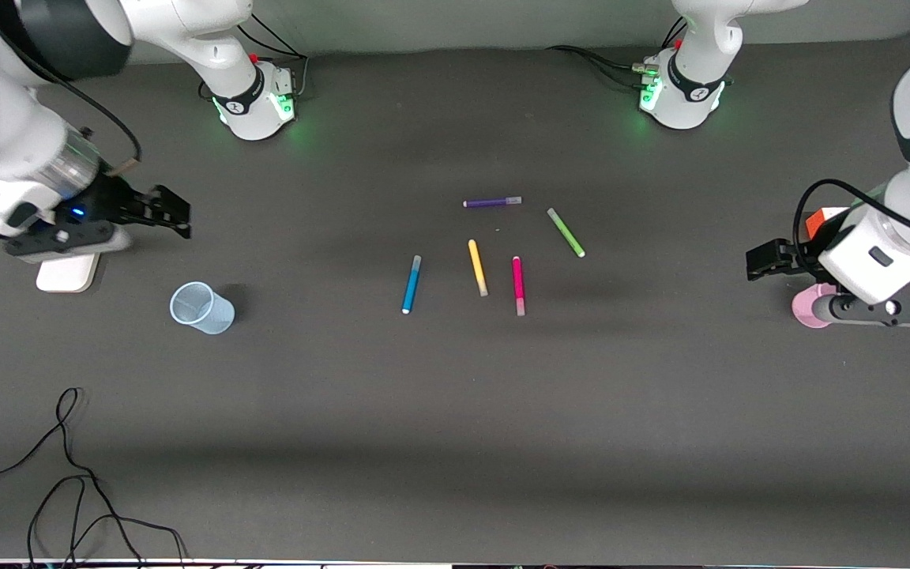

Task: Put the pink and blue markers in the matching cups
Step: 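Move the right gripper from the clear cup toward the blue marker, then lower the right gripper over the blue marker and close on it, then lift the blue marker with the right gripper while the left gripper reaches the pink marker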

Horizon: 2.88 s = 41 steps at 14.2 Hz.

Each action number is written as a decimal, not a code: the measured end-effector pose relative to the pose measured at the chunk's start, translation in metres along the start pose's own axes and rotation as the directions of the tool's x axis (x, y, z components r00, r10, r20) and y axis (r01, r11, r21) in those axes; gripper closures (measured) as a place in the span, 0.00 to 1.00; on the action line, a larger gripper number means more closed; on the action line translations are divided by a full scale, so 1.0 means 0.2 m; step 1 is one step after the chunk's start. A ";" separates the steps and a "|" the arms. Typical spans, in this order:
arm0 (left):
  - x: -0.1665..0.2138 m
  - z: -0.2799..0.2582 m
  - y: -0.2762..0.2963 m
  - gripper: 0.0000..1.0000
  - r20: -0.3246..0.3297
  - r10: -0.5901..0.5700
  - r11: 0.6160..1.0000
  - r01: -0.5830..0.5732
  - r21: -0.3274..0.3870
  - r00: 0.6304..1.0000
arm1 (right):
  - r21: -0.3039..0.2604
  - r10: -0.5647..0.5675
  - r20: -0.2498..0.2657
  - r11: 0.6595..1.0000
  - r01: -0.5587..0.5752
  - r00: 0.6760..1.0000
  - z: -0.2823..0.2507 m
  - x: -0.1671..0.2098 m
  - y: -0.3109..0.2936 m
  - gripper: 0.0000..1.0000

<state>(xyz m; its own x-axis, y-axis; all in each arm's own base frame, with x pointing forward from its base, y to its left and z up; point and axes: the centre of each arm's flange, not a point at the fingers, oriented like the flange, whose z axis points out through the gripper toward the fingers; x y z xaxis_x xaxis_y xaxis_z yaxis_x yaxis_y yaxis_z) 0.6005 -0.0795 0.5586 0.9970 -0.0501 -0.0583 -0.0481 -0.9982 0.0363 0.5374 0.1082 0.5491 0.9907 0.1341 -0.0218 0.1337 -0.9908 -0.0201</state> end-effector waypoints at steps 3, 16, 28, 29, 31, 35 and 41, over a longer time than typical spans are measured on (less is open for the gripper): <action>-0.05 0.00 0.01 0.00 -0.049 0.000 1.000 0.000 0.006 0.999 | 0.034 0.037 0.050 0.999 -0.039 0.998 0.13 0.12 -0.18 0.00; -0.06 0.06 -0.05 0.00 -0.049 0.042 0.999 -0.042 0.013 0.998 | 0.010 0.229 0.213 0.972 -0.237 0.950 0.93 0.26 -1.04 0.00; -0.07 0.09 -0.07 0.04 -0.021 0.038 0.999 -0.037 0.010 0.999 | -0.059 0.334 0.320 0.941 -0.334 0.886 1.70 0.25 -1.18 0.00; -0.06 0.11 -0.07 0.05 -0.013 0.038 0.999 -0.038 0.007 0.999 | -0.060 0.346 0.321 0.936 -0.346 0.881 1.75 0.25 -1.18 0.00; -0.06 0.15 -0.05 0.17 0.005 0.044 0.999 -0.044 0.005 0.999 | -0.054 0.366 0.313 0.928 -0.368 0.877 1.85 0.24 -1.21 0.00; -0.08 0.31 0.10 0.19 0.008 0.061 0.998 -0.061 0.003 0.998 | -0.050 0.375 0.294 0.925 -0.378 0.879 1.95 0.21 -1.31 0.03; -0.17 0.68 0.64 0.18 -0.067 -0.013 1.000 0.012 -0.014 0.998 | -0.058 0.380 0.284 0.923 -0.380 0.880 1.95 0.22 -1.28 0.64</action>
<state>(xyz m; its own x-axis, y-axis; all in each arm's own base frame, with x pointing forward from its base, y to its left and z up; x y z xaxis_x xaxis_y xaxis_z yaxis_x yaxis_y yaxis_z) 0.5522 -0.2096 0.4291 0.9993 -0.0353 0.0079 -0.0356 -0.9981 0.0494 0.5380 0.3749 0.1632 0.9160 -0.2537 -0.3107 -0.2516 -0.9667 0.0475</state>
